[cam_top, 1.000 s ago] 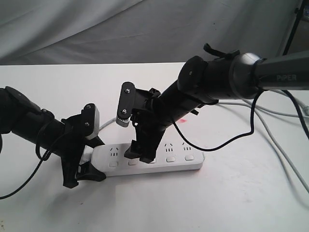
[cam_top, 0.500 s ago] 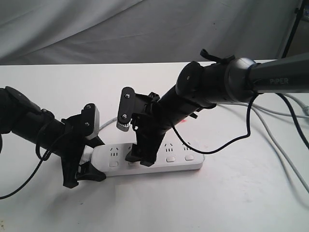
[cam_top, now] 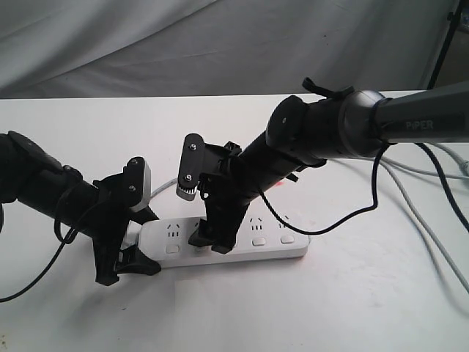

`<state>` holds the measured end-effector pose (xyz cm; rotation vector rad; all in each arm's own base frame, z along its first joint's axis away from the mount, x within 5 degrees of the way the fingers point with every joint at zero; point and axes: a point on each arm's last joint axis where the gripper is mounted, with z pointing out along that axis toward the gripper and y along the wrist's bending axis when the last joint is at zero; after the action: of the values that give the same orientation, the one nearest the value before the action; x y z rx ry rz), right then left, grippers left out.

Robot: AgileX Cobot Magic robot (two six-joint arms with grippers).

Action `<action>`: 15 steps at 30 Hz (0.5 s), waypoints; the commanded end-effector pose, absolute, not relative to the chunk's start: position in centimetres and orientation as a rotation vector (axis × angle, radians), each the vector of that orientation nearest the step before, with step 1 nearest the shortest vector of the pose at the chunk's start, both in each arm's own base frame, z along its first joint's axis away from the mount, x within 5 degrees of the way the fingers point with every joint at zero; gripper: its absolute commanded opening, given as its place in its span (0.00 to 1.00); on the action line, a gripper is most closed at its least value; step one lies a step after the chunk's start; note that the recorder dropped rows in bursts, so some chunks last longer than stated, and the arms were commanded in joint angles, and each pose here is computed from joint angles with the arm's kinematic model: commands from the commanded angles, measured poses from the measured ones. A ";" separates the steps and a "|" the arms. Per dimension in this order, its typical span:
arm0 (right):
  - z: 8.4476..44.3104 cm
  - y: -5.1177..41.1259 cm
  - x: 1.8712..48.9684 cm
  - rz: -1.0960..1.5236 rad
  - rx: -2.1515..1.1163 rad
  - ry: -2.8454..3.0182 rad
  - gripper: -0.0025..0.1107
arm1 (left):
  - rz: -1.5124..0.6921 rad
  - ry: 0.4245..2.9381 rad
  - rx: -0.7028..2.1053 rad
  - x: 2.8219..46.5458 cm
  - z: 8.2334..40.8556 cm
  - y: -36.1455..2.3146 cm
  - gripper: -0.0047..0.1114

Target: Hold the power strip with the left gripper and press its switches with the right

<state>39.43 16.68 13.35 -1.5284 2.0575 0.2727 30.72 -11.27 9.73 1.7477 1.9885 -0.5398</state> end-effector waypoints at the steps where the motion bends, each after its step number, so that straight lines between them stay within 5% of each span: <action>1: 12.7 16.5 39.4 0.254 -1.560 2.055 0.77 | -0.482 1.984 1.760 31.0 9.6 -11.3 0.04; 15: 11.5 16.3 39.2 0.218 -1.641 2.057 0.77 | -0.482 1.984 1.760 31.0 9.6 -11.3 0.04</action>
<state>39.43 16.59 13.10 -1.5494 2.0572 0.2597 30.72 -11.27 9.73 1.7477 1.9885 -0.5398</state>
